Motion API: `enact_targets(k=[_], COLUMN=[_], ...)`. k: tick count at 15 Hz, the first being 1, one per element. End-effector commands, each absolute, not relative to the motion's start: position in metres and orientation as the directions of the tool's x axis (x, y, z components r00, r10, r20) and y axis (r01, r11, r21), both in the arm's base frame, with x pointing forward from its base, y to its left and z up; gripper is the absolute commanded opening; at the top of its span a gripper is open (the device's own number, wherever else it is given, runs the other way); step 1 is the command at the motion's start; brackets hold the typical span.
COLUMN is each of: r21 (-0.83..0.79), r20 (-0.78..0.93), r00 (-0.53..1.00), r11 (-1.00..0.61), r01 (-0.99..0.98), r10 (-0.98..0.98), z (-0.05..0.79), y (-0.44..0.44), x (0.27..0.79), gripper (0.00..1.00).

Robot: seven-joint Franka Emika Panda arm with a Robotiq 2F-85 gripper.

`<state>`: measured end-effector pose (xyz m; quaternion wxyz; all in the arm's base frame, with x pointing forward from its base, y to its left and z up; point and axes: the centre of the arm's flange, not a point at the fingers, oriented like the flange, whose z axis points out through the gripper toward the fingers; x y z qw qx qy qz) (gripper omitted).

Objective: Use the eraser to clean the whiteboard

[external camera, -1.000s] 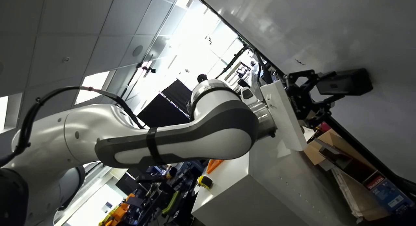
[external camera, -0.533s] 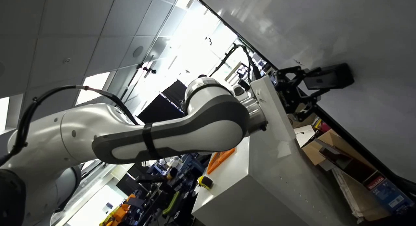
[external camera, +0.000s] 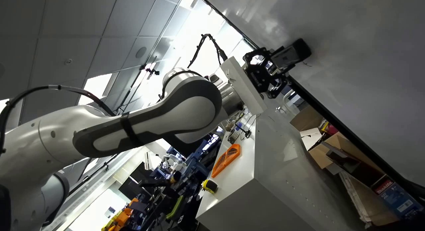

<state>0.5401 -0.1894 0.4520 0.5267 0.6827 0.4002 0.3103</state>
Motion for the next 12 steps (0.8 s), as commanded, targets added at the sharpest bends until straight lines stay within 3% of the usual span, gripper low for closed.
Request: enact_targets(k=[1, 12], r21=[0.983, 0.969], r20=[-0.001, -0.045], r00=[0.497, 0.566], r11=[-0.089, -0.103], r01=[0.158, 0.227], r10=[0.868, 0.823], z=[0.465, 0.412], y=[-0.21, -0.232], x=[0.541, 0.542], gripper=[0.3, 0.3])
